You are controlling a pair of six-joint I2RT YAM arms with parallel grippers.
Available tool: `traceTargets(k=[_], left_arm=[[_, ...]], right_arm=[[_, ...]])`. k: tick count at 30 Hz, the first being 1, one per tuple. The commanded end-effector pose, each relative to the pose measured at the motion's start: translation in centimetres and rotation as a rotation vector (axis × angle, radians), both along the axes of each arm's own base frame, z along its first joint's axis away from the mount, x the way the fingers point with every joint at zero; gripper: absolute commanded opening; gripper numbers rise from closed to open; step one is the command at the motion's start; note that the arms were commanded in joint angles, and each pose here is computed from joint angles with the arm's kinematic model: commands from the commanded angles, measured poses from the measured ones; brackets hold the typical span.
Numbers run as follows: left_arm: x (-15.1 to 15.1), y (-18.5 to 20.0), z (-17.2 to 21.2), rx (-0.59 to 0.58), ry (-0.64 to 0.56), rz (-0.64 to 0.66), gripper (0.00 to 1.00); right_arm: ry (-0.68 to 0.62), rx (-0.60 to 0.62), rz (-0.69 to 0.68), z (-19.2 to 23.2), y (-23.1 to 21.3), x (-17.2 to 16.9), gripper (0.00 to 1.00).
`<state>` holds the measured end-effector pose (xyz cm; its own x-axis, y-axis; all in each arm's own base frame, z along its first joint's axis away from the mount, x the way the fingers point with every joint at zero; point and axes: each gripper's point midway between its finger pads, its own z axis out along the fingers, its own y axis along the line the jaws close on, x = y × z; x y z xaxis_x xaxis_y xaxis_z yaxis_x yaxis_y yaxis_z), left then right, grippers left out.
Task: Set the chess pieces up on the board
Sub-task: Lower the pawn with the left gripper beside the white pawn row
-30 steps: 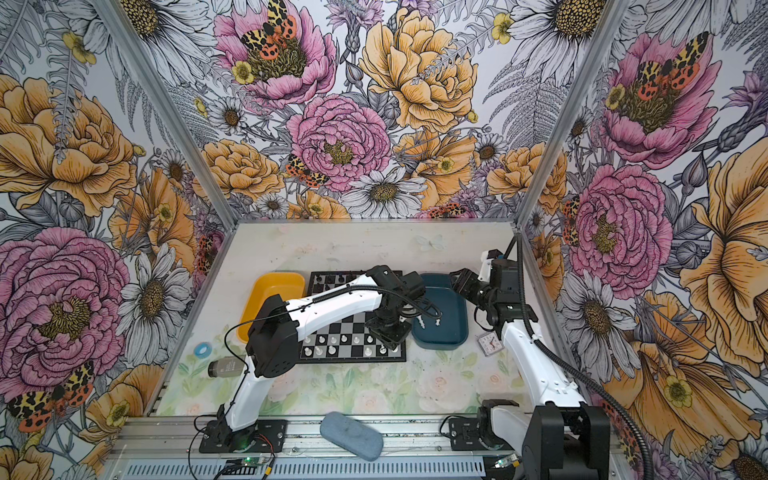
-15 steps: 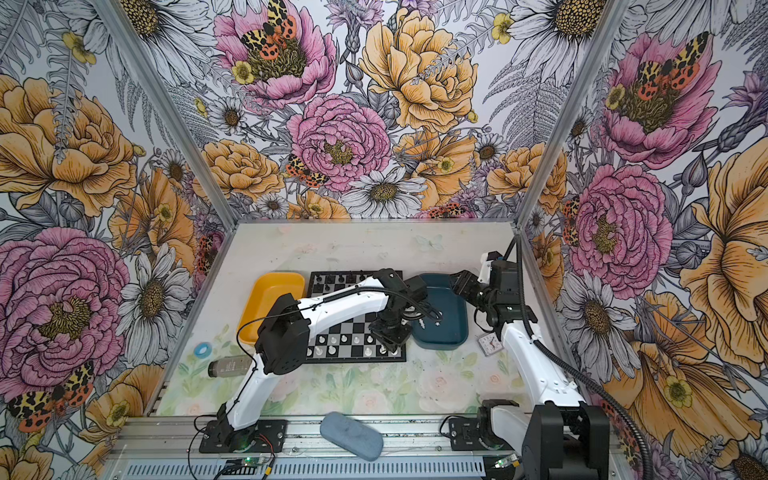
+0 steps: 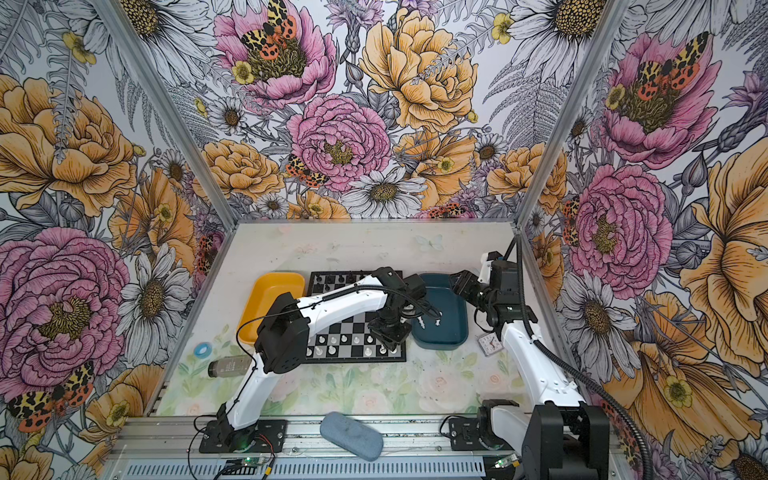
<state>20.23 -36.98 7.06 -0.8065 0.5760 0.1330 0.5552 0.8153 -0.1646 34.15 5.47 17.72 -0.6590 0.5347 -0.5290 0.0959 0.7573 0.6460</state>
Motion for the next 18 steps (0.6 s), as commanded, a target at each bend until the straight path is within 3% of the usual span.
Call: traceTargets(k=[1, 18], left_arm=[[0.46, -0.40, -0.01, -0.013, 0.002, 0.021, 0.00], [0.21, -0.39, -0.46, -0.007, 0.020, 0.024, 0.00]], right_arm=[[-0.031, -0.004, 0.011, 0.50, 0.01, -0.01, 0.60], [-0.026, -0.004, 0.011, 0.33, 0.02, -0.03, 0.60]])
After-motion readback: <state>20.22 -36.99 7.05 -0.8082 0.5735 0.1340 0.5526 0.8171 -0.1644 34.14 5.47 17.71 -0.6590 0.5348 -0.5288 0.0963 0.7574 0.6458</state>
